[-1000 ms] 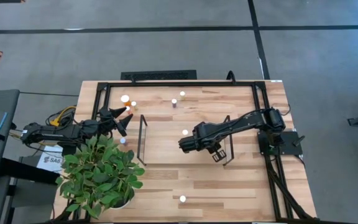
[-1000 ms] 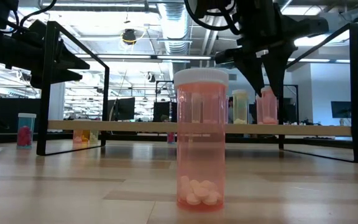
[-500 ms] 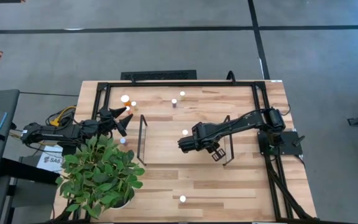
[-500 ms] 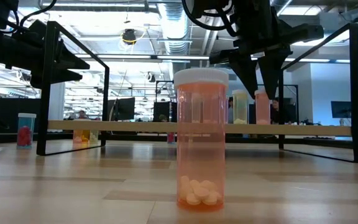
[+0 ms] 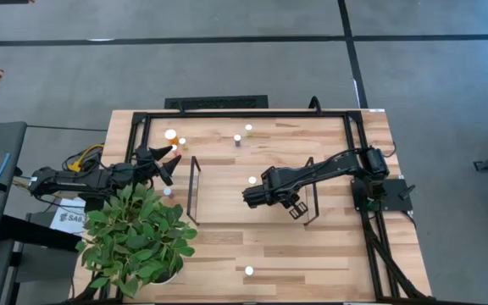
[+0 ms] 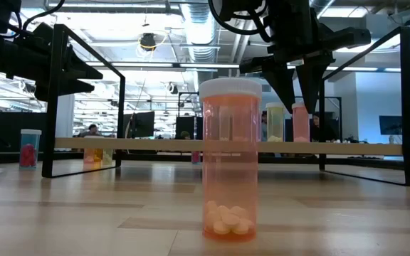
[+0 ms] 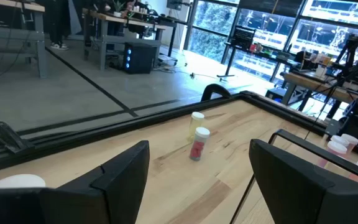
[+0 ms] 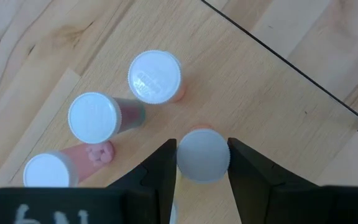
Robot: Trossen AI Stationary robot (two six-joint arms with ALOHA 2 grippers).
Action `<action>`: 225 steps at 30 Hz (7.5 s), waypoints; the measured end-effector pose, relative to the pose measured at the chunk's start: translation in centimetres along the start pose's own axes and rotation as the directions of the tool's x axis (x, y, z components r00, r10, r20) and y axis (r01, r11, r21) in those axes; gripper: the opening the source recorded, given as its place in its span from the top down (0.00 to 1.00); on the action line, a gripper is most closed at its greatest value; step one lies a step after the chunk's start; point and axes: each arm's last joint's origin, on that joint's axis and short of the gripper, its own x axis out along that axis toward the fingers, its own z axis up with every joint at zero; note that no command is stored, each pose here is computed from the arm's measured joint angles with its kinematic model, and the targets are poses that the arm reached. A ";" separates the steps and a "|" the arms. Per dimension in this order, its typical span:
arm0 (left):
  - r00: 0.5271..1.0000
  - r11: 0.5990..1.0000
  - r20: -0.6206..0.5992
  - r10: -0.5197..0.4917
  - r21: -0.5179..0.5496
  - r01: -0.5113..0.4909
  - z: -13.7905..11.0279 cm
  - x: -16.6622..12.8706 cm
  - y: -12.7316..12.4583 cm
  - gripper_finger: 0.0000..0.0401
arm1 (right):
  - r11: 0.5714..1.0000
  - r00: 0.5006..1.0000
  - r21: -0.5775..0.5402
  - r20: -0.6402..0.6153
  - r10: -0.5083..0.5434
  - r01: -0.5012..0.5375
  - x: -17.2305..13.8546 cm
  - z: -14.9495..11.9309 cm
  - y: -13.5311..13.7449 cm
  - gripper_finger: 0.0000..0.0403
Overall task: Pick and place medicine bottles onto shelf by color
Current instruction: Put the red pill bottle on the shelf
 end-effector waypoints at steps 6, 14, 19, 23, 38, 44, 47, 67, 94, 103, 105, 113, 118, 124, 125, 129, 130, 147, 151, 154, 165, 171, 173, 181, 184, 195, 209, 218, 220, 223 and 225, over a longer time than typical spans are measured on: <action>1.000 1.000 0.000 0.000 0.000 0.000 0.0 0.0 0.0 0.34 | 1.000 1.000 0.004 0.000 -0.001 0.001 0.0 0.1 0.1 0.55; 1.000 1.000 0.000 0.000 0.000 0.000 0.0 0.0 0.0 0.34 | 1.000 1.000 -0.002 -0.002 -0.001 0.001 -1.0 0.4 0.3 0.41; 1.000 1.000 0.000 0.000 0.000 0.000 0.0 0.0 0.0 0.34 | 0.999 1.000 -0.043 -0.003 0.000 0.000 -2.6 1.0 0.8 0.39; 1.000 1.000 0.000 0.000 0.000 0.000 0.0 0.0 0.0 0.34 | 0.995 0.999 -0.097 -0.033 0.015 -0.018 -3.7 1.2 1.4 0.39; 1.000 1.000 0.000 0.000 0.000 0.000 0.0 0.0 0.0 0.34 | 0.777 0.971 -0.604 -0.236 0.038 -0.177 -8.6 0.6 0.3 0.39; 1.000 1.000 0.000 0.000 0.000 0.000 0.0 0.0 0.0 0.34 | 0.578 0.959 -0.778 -0.283 0.031 -0.248 -9.2 -0.4 -1.5 0.39; 1.000 1.000 0.000 0.000 0.000 0.000 0.0 0.0 0.0 0.34 | 0.494 0.953 -0.824 -0.301 0.035 -0.278 -9.5 -1.0 -2.6 0.39; 1.000 1.000 0.000 0.000 0.000 0.000 0.0 0.0 0.0 0.34 | 0.069 0.808 -0.805 -0.584 0.078 -0.589 -9.9 -7.3 -12.2 0.39; 1.000 1.000 0.000 0.000 0.000 0.000 0.0 0.0 0.0 0.34 | -0.153 0.807 -0.792 -0.586 -0.079 -0.591 -5.5 -15.0 -14.8 0.39; 1.000 1.000 0.000 0.000 0.000 0.000 0.0 0.0 0.0 0.34 | -0.478 0.803 -0.693 -0.594 -0.047 -0.541 -5.6 -15.1 -14.7 0.39; 1.000 1.000 0.000 0.000 0.000 0.000 0.0 0.0 0.0 0.34 | -0.519 0.794 -0.666 -0.606 -0.042 -0.536 -5.7 -15.2 -14.7 0.39; 1.000 1.000 0.000 0.000 0.000 0.000 0.0 0.0 0.0 0.34 | -0.552 0.796 -0.669 -0.605 0.015 -0.498 -5.7 -15.2 -14.6 0.39; 1.000 1.000 0.000 0.000 0.000 0.000 0.0 0.0 0.0 0.34 | -0.551 0.798 -0.682 -0.601 0.048 -0.481 -5.1 -15.7 -14.5 0.39; 1.000 1.000 0.000 0.000 0.000 0.000 0.0 0.0 0.0 0.34 | -0.535 0.818 -0.701 -0.575 0.034 -0.470 -3.7 -16.4 -14.3 0.39; 1.000 1.000 0.000 0.000 0.000 0.000 0.0 0.0 0.0 0.34 | -0.535 0.819 -0.703 -0.572 0.035 -0.468 -3.7 -16.4 -14.3 0.39; 1.000 1.000 0.000 0.000 0.000 0.000 0.0 0.0 0.0 0.34 | -0.533 0.818 -0.709 -0.573 0.055 -0.461 -3.7 -16.4 -14.2 0.39; 1.000 1.000 0.000 0.000 0.000 0.000 0.0 0.0 0.0 0.34 | -0.533 0.817 -0.711 -0.573 0.061 -0.459 -3.8 -16.4 -14.2 0.39; 1.000 1.000 0.000 0.000 0.000 0.000 0.0 0.0 0.0 0.34 | -0.522 0.809 -0.719 -0.581 0.089 -0.459 -2.7 -16.8 -13.7 0.39; 1.000 1.000 0.000 0.000 0.000 0.000 0.0 0.0 0.0 0.34 | -0.513 0.809 -0.724 -0.580 0.092 -0.461 -2.7 -16.7 -13.6 0.39; 1.000 1.000 0.000 0.000 0.000 0.000 0.0 0.0 0.0 0.34 | -0.511 0.809 -0.725 -0.580 0.092 -0.461 -2.7 -16.8 -13.6 0.39; 1.000 1.000 0.000 0.000 0.000 0.000 0.0 0.0 0.0 0.34 | -0.484 0.809 -0.738 -0.580 0.097 -0.470 -2.7 -16.8 -13.8 0.39; 1.000 1.000 0.000 0.000 0.000 0.000 0.0 0.0 0.0 0.34 | -0.468 0.813 -0.746 -0.575 0.091 -0.475 -2.0 -16.9 -14.2 0.39; 1.000 1.000 0.000 0.000 0.000 0.000 0.0 0.0 0.0 0.34 | -0.465 0.809 -0.743 -0.581 0.088 -0.482 -1.9 -16.9 -14.1 0.39; 1.000 1.000 0.000 0.000 0.000 0.000 0.0 0.0 0.0 0.34 | -0.456 0.811 -0.746 -0.579 0.086 -0.485 -1.6 -17.0 -14.1 0.39; 1.000 1.000 0.000 0.000 0.000 0.000 0.0 0.0 0.0 0.34 | -0.443 0.809 -0.750 -0.581 0.086 -0.491 -1.4 -17.0 -14.1 0.40; 1.000 1.000 0.000 0.000 0.000 0.000 0.0 0.0 0.0 0.34 | -0.441 0.811 -0.754 -0.578 0.090 -0.488 -1.3 -17.0 -14.0 0.60; 1.000 1.000 0.000 0.000 0.000 0.000 0.0 0.0 0.0 0.34 | -0.393 0.860 -0.805 -0.506 0.064 -0.445 -2.1 -15.8 -12.6 0.62; 1.000 1.000 0.000 0.000 0.000 0.000 0.0 0.0 0.0 0.34 | -0.329 0.909 -0.867 -0.413 0.055 -0.374 -5.7 -13.2 -9.9 0.63; 1.000 1.000 0.000 0.000 0.000 0.000 0.0 0.0 0.0 0.34 | -0.313 0.922 -0.883 -0.384 0.052 -0.350 -6.2 -12.5 -9.2 0.66; 1.000 1.000 0.000 0.000 0.000 0.000 0.0 0.0 0.0 0.34 | -0.268 0.937 -0.908 -0.345 0.047 -0.321 -6.9 -11.5 -8.2 0.68; 1.000 1.000 0.000 0.000 0.000 0.000 0.0 0.0 0.0 0.34 | -0.247 0.940 -0.915 -0.338 0.041 -0.318 -7.6 -10.6 -7.7 0.68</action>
